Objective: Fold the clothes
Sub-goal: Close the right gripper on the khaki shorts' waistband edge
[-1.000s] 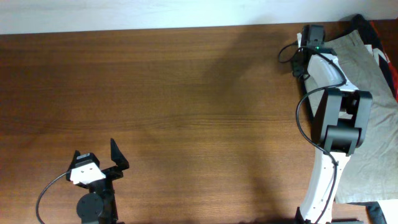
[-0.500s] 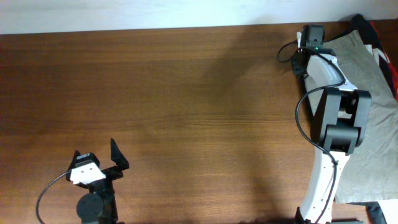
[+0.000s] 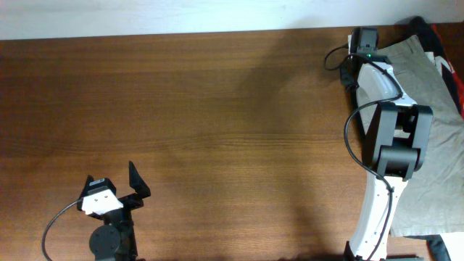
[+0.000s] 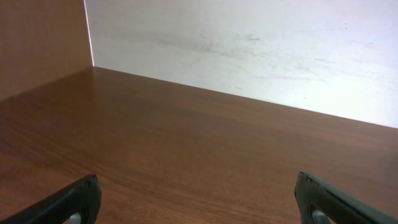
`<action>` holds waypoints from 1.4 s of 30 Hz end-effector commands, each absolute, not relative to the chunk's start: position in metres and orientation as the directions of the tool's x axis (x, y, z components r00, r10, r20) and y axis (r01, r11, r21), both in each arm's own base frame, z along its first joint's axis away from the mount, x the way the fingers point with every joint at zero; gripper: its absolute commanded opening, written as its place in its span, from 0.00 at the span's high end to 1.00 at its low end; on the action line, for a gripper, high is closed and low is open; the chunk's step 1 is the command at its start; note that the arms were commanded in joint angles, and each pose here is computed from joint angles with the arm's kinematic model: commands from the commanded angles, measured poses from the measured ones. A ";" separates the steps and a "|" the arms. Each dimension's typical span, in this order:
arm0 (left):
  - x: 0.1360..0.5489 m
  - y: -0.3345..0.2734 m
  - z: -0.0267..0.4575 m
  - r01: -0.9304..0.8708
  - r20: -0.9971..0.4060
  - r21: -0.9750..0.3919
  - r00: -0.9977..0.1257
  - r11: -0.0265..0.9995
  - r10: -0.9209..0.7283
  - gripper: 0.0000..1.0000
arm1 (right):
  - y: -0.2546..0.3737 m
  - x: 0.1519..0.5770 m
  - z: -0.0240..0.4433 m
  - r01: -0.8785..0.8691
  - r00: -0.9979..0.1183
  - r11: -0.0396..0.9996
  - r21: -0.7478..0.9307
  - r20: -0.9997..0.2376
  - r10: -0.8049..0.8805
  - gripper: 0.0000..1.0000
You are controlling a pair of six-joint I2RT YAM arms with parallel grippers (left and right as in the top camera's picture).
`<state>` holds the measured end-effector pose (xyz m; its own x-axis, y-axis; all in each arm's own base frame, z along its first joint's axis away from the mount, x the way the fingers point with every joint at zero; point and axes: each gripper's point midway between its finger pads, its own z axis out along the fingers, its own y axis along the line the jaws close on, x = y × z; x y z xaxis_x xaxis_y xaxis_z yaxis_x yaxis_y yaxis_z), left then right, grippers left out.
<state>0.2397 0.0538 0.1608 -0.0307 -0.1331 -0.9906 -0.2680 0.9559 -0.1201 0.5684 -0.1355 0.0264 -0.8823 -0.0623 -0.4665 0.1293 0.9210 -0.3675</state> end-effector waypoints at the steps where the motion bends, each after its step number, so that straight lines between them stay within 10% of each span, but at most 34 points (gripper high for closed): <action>1: 0.239 0.055 0.160 -0.271 -0.992 -0.104 -0.035 0.957 -0.118 0.01 | -0.134 0.583 0.058 0.176 -0.841 0.919 -0.353 -0.539 -0.046 0.90; 34: 0.239 0.055 0.160 -0.271 -0.992 -0.104 -0.035 0.957 -0.118 0.01 | -0.128 0.592 0.080 0.186 -0.822 0.920 -0.344 -0.568 -0.047 0.77; 42: 0.239 0.055 0.160 -0.271 -0.992 -0.104 -0.035 0.957 -0.118 0.01 | -0.128 0.592 0.083 0.186 -0.821 0.920 -0.344 -0.569 -0.046 0.92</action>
